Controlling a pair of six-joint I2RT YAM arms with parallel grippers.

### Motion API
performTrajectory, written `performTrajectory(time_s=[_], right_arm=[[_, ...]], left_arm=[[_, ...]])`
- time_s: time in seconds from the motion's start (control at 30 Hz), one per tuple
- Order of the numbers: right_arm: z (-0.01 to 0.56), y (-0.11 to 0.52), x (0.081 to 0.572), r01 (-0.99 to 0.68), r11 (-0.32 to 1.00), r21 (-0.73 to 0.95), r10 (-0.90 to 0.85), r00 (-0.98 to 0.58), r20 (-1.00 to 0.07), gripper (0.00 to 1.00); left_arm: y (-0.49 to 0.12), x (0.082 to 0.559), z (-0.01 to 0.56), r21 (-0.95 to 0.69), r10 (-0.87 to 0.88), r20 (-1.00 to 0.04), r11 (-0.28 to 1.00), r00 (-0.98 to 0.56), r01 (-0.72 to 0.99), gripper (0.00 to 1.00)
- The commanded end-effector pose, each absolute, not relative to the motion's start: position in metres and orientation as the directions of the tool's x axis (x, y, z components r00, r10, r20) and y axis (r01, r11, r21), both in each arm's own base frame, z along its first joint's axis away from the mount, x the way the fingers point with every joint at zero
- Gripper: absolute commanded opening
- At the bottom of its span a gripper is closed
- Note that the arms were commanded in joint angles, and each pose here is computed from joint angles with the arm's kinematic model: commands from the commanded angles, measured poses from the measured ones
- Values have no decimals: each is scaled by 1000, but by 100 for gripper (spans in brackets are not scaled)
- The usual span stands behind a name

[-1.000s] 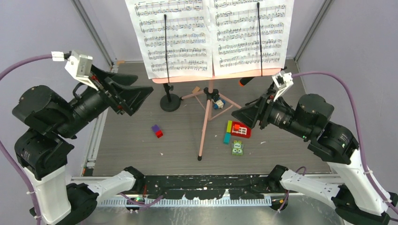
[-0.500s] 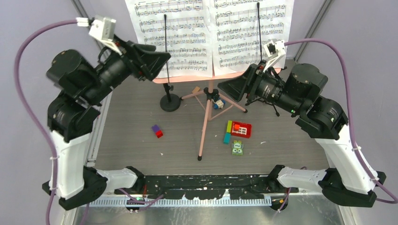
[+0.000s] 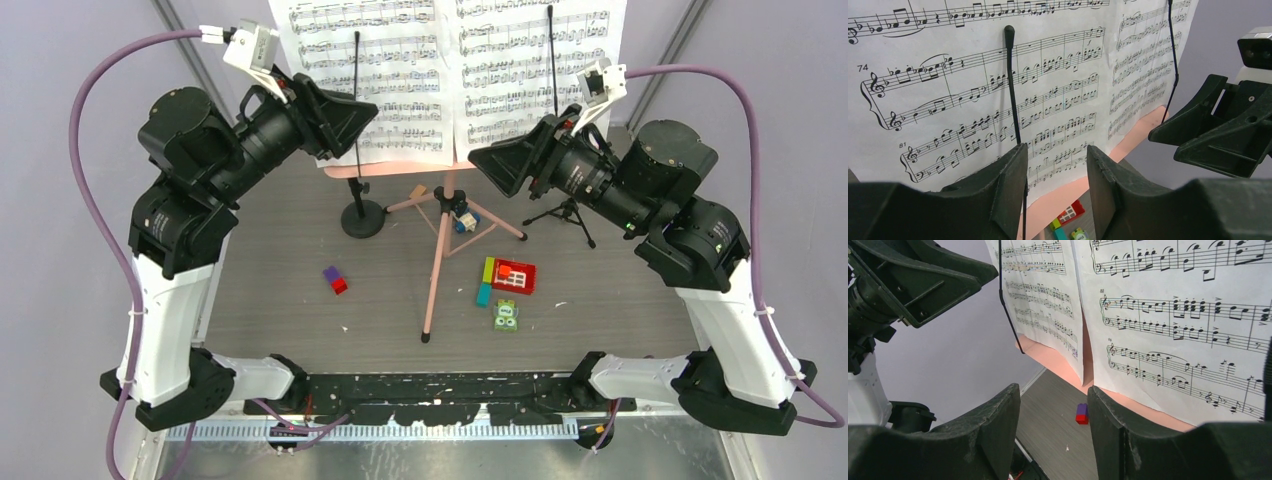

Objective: Pack up the instrument practice props

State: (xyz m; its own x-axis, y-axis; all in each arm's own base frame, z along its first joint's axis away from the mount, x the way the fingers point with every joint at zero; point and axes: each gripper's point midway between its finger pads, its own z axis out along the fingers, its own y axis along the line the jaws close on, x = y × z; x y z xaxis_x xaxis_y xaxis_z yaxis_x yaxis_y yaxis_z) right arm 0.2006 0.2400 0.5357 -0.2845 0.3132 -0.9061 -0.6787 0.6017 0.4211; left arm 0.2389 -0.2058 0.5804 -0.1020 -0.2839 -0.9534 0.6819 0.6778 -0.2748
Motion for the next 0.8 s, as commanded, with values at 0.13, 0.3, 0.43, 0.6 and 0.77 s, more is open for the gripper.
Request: performTrajectory(time_s=[0.13, 0.3, 0.43, 0.6, 0.77], right_arm=[[556, 235, 200, -698, 601, 390, 343, -216, -914, 57], [556, 235, 200, -699, 601, 388, 344, -212, -915, 57], [553, 236, 201, -698, 602, 389, 342, -215, -915, 57], [553, 237, 202, -698, 598, 393, 346, -217, -913, 57], [552, 237, 202, -696, 598, 397, 348, -221, -911, 57]], left_arm=[[-200, 236, 596, -268, -327, -944, 680, -45, 683, 54], [-190, 238, 594, -267, -336, -942, 711, -20, 650, 56], [-186, 236, 597, -261, -340, -940, 720, 0, 644, 56], [-191, 238, 595, -260, -334, -943, 713, -10, 652, 53], [-199, 243, 595, -261, -329, -944, 697, -26, 668, 50]])
